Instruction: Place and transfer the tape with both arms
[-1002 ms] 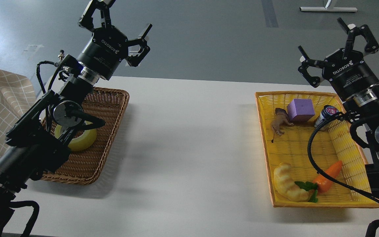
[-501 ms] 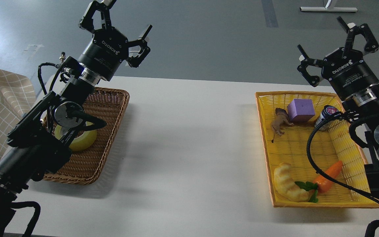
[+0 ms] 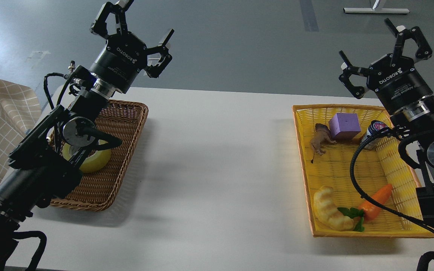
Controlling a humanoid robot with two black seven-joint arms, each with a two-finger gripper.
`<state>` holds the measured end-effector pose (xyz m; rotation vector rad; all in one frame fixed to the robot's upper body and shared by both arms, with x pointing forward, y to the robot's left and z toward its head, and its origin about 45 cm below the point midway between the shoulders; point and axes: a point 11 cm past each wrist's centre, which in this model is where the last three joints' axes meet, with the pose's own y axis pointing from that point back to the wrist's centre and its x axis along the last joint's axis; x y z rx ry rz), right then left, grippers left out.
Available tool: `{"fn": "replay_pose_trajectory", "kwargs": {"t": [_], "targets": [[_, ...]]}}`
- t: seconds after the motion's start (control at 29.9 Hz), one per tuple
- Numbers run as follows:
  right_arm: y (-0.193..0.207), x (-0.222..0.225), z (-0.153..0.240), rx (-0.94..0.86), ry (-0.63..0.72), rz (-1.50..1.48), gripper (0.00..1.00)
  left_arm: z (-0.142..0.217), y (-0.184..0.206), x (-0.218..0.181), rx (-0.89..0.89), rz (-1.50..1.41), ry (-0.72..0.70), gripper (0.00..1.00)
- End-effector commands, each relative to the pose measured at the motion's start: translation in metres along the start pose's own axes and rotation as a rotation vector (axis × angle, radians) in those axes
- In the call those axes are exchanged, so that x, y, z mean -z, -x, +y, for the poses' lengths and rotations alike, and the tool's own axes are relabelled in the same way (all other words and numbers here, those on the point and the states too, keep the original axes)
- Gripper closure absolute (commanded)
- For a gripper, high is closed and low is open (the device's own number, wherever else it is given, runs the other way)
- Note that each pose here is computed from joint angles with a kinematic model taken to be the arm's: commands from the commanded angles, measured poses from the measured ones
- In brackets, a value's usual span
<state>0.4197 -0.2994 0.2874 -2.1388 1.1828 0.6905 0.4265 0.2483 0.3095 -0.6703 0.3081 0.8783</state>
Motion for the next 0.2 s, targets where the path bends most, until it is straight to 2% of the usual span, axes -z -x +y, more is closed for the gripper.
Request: {"fn": "replay_pose_trajectory", "kwargs": {"t": [0.0, 0.17], "targets": [[0.0005, 0.0001, -0.0002, 0.001, 0.000, 0.000, 0.00, -0.0007, 0.0004, -0.0006, 0.002, 0.000, 0.001, 0.02], [0.0004, 0.0004, -0.0005, 0.001, 0.000, 0.000, 0.00, -0.0008, 0.0003, -0.0011, 0.001, 0.001, 0.004, 0.02]]}}
